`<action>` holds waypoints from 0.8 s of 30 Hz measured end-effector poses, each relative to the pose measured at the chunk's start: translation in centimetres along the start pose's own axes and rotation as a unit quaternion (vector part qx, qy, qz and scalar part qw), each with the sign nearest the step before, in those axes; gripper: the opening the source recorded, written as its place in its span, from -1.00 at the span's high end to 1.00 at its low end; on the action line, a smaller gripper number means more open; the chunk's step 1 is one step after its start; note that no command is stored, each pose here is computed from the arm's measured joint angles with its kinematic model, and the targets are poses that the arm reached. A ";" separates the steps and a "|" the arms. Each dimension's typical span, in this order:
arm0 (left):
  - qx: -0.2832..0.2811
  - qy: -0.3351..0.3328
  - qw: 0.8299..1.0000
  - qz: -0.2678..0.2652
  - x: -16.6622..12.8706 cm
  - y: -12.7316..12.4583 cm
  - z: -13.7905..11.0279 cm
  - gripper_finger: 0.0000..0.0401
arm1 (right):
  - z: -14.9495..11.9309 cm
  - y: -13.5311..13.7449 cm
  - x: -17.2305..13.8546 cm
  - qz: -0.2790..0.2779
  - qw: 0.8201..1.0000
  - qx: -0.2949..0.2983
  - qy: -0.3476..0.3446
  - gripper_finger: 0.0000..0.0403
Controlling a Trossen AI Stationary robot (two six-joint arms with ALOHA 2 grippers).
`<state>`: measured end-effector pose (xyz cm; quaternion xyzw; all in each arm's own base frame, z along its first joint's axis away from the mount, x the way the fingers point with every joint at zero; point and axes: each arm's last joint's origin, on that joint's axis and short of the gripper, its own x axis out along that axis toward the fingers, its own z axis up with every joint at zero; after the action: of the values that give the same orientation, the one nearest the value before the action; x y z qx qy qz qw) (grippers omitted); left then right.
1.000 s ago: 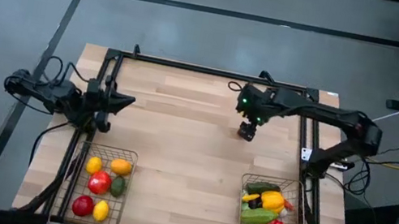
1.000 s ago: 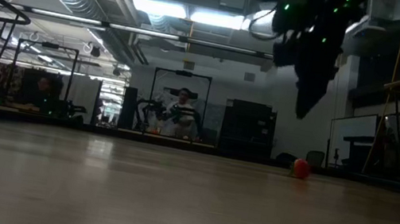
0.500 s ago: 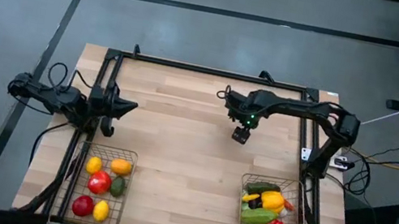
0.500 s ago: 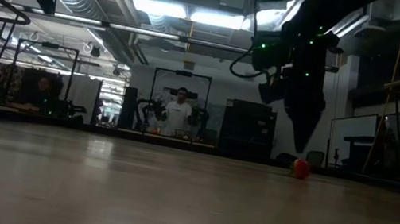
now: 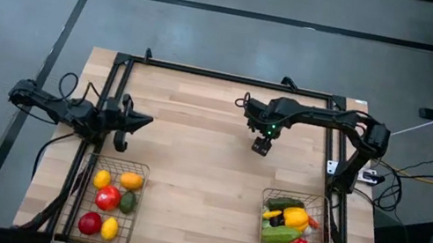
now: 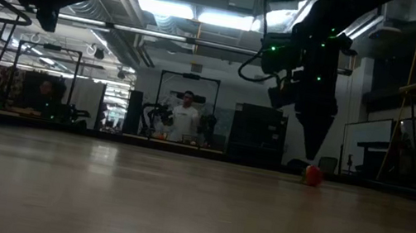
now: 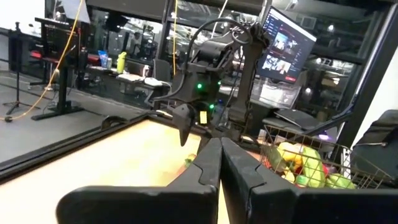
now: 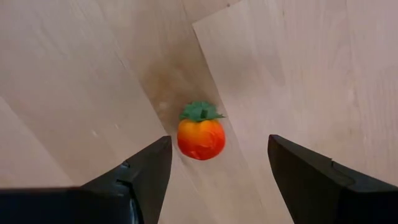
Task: Sort produce into baskets
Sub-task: Put the red persimmon into the left wire basket
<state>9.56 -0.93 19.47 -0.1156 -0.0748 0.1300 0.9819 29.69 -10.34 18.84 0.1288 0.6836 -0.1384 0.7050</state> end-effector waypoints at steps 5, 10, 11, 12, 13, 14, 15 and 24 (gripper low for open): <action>0.001 0.001 1.000 0.000 0.0 0.1 -0.4 0.99 | 0.0 -0.1 0.0 -0.013 1.000 0.000 0.000 -0.31; 0.004 0.000 1.000 0.000 0.0 0.1 -0.4 0.98 | 0.2 0.0 1.1 -0.014 1.000 0.003 0.024 -0.31; 0.006 0.000 1.000 0.000 0.0 0.1 -0.4 0.98 | 0.3 0.0 1.5 -0.014 0.999 0.004 0.029 -0.31; 0.010 0.000 1.000 0.000 0.0 0.1 -0.4 0.98 | 0.3 0.0 1.8 -0.014 0.999 0.004 0.035 -0.31; 0.013 0.000 1.000 0.000 0.0 0.1 -0.4 0.99 | 0.4 0.0 2.1 -0.015 0.999 0.004 0.040 -0.31; 0.015 0.000 1.000 0.000 0.0 0.1 -0.4 0.99 | 0.5 0.0 2.4 -0.015 0.999 0.003 0.043 -0.31; 0.016 0.000 1.000 0.000 0.0 0.1 -0.4 0.99 | 0.5 0.0 2.7 -0.015 0.999 0.003 0.047 -0.31; 0.026 0.001 1.000 0.000 0.0 0.1 -0.4 0.98 | 0.7 0.0 3.9 -0.016 0.998 -0.004 0.066 -0.31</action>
<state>9.65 -0.96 19.07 -0.0897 -0.0700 0.1315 0.9848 30.47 -10.68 14.93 0.1235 0.7311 -0.1383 0.6566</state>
